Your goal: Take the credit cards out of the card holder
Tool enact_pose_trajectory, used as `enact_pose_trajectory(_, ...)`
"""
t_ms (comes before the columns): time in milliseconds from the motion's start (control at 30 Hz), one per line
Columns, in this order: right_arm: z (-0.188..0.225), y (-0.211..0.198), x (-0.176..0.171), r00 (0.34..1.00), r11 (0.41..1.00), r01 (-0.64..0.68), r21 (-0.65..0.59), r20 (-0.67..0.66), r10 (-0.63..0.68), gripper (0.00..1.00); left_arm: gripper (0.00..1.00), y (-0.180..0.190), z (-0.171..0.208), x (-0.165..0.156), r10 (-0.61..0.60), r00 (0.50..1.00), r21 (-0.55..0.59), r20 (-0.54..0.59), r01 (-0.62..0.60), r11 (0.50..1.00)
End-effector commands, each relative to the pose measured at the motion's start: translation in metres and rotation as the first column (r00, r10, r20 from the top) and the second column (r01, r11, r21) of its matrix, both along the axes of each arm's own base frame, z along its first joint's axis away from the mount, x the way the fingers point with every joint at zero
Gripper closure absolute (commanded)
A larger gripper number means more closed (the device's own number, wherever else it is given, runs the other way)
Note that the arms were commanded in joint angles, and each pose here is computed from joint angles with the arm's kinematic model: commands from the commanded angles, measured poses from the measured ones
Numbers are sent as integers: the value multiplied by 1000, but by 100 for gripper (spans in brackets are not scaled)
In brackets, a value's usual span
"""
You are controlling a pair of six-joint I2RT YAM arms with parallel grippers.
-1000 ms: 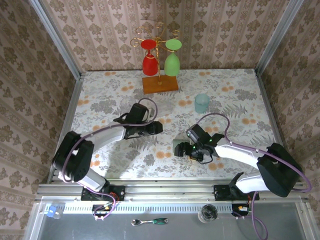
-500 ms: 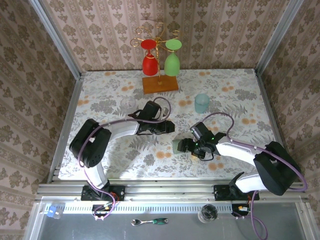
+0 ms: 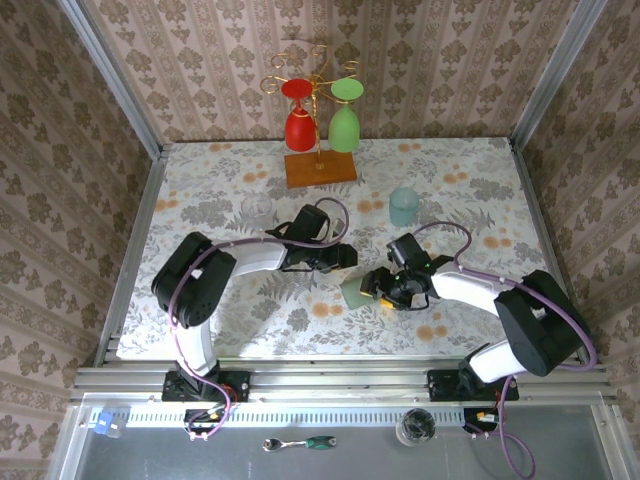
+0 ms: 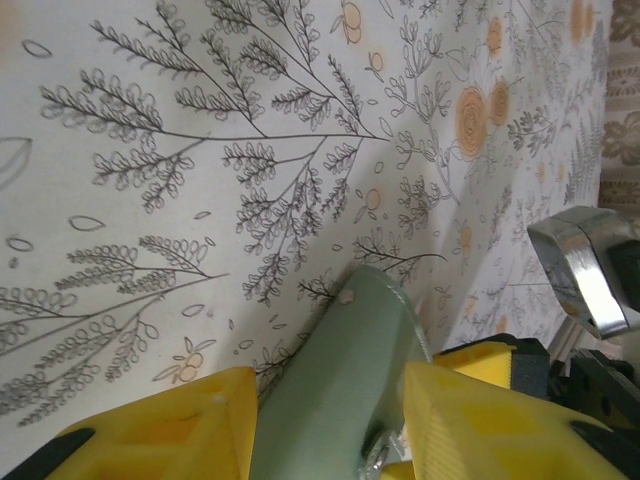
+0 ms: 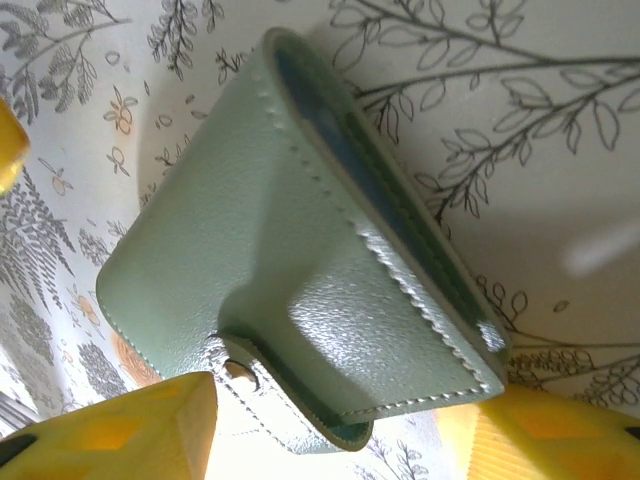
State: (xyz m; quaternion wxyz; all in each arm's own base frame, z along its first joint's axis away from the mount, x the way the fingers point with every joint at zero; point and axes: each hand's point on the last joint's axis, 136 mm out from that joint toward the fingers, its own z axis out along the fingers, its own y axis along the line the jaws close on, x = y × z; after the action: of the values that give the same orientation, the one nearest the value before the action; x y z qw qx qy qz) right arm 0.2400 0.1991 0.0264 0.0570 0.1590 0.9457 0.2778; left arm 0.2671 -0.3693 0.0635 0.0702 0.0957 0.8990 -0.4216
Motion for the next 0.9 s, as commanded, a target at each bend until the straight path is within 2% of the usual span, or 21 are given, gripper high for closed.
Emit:
enact_pose_trajectory(0, 12, 11, 31, 994, 999, 6, 47, 107, -11, 44, 57, -4, -3, -13, -5, 999, -33, -41, 3, 999)
enact_pose_trajectory(133, 8, 15, 27, 996, 997, 5, 72, 85, -12, 51, 57, 3, -10, -23, -3, 998, -12, -58, 2, 1000)
enact_pose_trajectory(333, 7, 29, 24, 997, 996, -27, 82, 77, 21, 58, 57, 14, -13, -37, 13, 997, -1, -77, -13, 1000)
enact_pose_trajectory(467, 6, 42, 23, 996, 995, -51, 87, 75, 44, 60, 57, 25, -12, -45, 33, 996, 15, -81, -32, 999)
enact_pose_trajectory(867, 9, 95, 33, 987, 984, -145, 107, 90, 136, 65, 57, 83, -18, -59, 146, 987, 164, -61, -135, 977)
